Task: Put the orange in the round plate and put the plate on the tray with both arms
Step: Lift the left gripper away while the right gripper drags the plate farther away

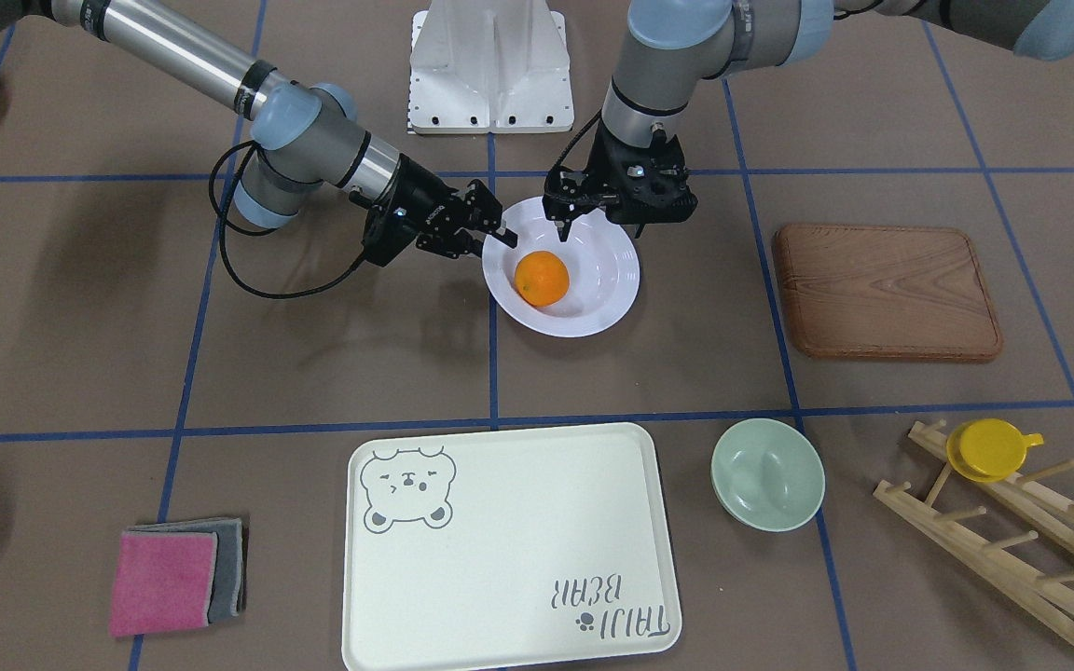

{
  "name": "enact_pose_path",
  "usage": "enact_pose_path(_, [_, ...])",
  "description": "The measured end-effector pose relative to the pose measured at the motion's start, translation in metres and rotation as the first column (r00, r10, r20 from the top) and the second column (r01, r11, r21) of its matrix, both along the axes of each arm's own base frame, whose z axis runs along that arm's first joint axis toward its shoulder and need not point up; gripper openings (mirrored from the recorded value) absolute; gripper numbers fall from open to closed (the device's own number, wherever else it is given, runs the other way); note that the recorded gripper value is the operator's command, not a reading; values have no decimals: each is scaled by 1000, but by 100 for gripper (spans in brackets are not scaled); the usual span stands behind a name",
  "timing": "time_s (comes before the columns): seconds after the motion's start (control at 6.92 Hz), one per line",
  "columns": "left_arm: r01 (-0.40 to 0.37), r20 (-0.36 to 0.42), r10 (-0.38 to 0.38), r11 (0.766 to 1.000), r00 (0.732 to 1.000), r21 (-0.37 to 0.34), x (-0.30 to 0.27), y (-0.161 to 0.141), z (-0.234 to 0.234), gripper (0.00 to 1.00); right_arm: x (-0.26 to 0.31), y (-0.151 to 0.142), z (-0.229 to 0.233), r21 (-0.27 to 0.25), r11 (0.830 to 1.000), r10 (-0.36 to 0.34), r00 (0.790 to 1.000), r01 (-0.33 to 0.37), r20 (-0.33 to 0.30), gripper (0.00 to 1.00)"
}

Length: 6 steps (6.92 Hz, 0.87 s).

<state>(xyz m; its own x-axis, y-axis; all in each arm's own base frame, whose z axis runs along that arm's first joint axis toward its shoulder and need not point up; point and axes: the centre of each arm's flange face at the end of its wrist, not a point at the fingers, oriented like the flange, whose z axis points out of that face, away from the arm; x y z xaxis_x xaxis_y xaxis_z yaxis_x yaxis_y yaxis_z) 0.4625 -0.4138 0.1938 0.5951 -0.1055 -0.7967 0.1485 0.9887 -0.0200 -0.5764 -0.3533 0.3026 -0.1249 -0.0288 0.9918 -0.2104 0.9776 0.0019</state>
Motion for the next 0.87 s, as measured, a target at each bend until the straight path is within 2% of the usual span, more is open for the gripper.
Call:
enact_pose_path(0.43, [7, 1, -7, 1000, 1000, 11, -8, -8, 0, 98, 12, -7, -12, -36, 999, 9, 997, -6, 76, 12])
enact_pose_path(0.87, [-13, -8, 13, 999, 1000, 39, -38, -17, 7, 98, 17, -11, -21, -68, 998, 19, 993, -11, 121, 12])
